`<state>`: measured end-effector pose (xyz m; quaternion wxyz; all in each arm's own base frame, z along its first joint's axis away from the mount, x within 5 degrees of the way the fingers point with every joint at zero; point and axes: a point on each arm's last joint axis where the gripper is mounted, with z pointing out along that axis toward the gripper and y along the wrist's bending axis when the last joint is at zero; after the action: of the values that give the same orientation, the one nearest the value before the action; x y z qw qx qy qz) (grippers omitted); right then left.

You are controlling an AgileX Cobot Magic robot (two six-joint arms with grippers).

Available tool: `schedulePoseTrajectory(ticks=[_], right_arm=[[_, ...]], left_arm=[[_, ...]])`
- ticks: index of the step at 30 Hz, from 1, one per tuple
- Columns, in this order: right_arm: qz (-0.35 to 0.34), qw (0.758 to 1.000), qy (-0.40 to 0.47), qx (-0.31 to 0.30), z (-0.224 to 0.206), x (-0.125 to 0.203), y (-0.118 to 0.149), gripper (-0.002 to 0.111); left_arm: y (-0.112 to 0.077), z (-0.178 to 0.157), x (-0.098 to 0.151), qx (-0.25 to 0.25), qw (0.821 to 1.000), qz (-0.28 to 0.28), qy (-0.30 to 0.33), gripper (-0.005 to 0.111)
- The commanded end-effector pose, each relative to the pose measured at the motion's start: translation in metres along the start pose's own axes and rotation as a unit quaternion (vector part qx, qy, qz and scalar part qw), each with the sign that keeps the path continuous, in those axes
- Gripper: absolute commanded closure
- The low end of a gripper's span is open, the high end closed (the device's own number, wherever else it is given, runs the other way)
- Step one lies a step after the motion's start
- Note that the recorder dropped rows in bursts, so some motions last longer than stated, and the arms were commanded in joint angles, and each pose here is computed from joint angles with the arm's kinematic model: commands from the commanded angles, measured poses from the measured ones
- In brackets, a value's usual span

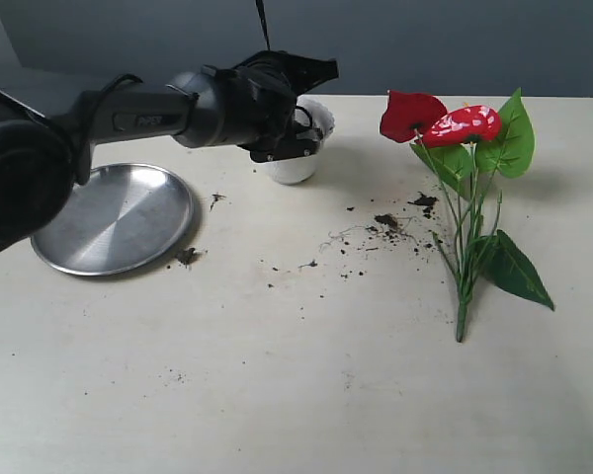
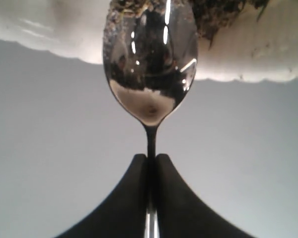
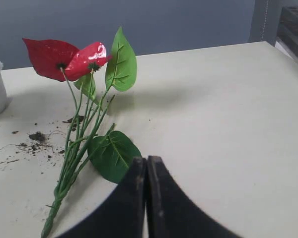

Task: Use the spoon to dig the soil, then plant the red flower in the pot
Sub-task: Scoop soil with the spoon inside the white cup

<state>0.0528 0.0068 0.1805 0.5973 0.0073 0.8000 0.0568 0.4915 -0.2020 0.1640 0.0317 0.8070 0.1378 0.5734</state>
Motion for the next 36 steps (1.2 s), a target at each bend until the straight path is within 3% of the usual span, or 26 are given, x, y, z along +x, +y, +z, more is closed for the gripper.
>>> schedulePoseTrajectory(ticks=[1, 10, 20, 24, 30, 36], right_arm=[[0.000, 1.000, -0.006, -0.002, 0.000, 0.000, 0.000, 0.108], [-0.001, 1.000, -0.007, -0.002, 0.000, 0.000, 0.000, 0.108], [-0.001, 1.000, -0.006, -0.002, 0.000, 0.000, 0.000, 0.108], [-0.001, 1.000, -0.006, -0.002, 0.000, 0.000, 0.000, 0.108], [-0.001, 1.000, -0.006, -0.002, 0.000, 0.000, 0.000, 0.108], [-0.001, 1.000, -0.007, -0.002, 0.000, -0.001, 0.000, 0.108]], left_arm=[[-0.001, 0.002, -0.004, 0.003, 1.000, -0.008, -0.002, 0.106], [-0.001, -0.006, 0.001, 0.021, 0.998, -0.037, -0.036, 0.106], [0.012, -0.029, 0.032, 0.013, 0.999, -0.042, -0.005, 0.106], [0.011, -0.028, 0.034, 0.006, 1.000, -0.027, 0.003, 0.106], [0.003, -0.012, 0.024, -0.003, 1.000, 0.017, 0.007, 0.106], [-0.002, -0.001, 0.002, 0.006, 1.000, 0.019, -0.008, 0.106]])
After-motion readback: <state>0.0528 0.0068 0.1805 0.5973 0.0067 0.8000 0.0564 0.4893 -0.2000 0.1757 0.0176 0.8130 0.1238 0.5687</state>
